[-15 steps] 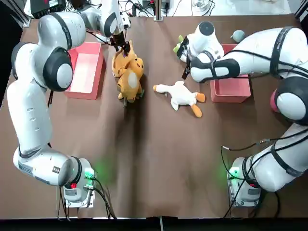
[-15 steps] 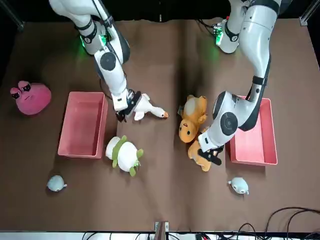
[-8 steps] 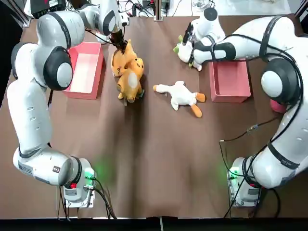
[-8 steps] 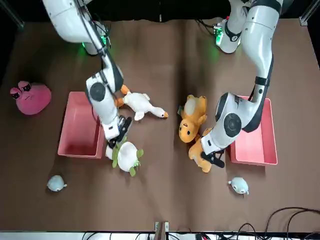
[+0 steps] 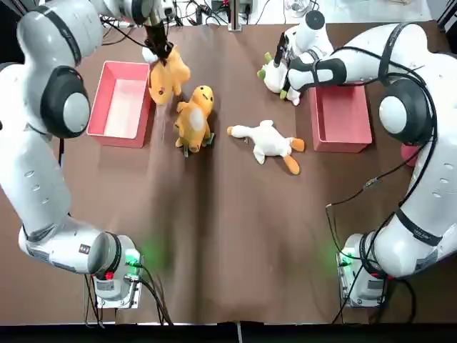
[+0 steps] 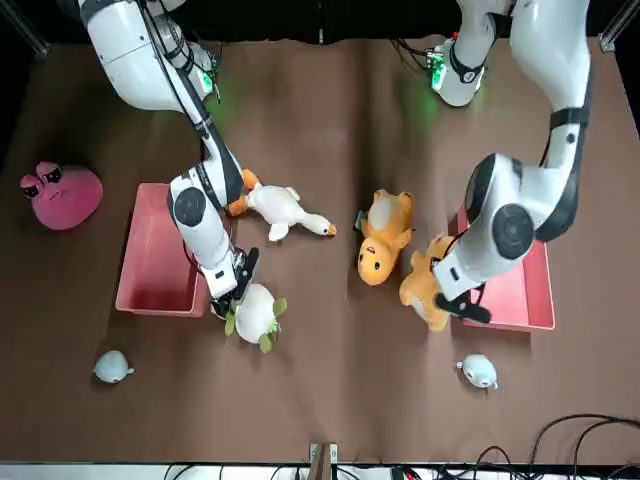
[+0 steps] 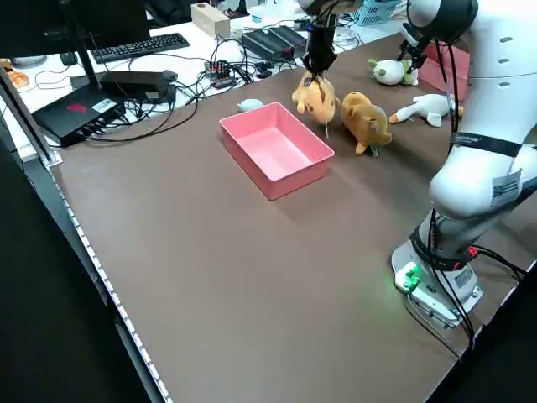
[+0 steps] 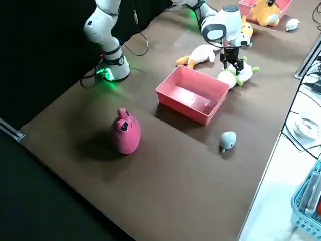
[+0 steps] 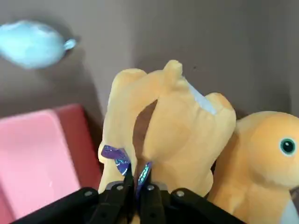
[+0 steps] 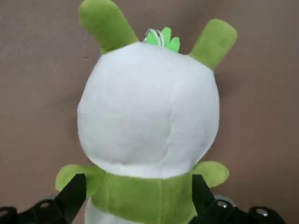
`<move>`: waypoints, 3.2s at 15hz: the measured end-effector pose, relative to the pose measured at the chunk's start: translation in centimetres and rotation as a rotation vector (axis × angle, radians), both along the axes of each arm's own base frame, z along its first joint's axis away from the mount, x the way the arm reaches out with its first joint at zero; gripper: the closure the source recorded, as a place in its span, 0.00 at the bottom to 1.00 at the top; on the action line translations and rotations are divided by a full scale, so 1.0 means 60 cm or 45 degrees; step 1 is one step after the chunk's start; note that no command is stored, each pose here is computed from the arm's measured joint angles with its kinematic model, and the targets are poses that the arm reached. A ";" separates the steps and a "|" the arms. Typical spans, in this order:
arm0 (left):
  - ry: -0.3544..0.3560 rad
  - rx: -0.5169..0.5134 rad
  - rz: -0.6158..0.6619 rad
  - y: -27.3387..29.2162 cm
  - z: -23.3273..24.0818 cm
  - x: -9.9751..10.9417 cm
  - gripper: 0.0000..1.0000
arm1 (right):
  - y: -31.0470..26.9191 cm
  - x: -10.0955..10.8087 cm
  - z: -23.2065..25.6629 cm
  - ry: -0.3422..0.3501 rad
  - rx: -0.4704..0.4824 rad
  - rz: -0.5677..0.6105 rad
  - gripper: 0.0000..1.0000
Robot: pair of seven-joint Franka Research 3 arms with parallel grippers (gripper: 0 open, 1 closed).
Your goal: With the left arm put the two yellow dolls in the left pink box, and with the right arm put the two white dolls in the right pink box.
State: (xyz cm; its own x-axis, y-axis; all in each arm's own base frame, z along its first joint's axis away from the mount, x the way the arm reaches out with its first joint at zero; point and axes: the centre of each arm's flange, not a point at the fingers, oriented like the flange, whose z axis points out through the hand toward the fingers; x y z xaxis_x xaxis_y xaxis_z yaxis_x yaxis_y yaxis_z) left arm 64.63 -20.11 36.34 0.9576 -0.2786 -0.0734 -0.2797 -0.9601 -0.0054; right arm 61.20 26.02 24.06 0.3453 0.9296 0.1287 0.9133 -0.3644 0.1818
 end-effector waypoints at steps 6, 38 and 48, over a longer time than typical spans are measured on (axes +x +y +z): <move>0.026 0.206 0.179 0.129 0.128 -0.024 0.93 | 0.000 0.002 -0.009 -0.020 0.003 0.041 0.46; 0.144 0.091 0.119 0.118 0.063 -0.011 0.10 | -0.398 -0.246 0.099 0.226 -0.026 -0.103 0.91; 0.088 -0.137 -0.088 -0.137 -0.077 -0.037 0.12 | -0.394 -0.255 0.070 0.274 -0.026 -0.099 0.27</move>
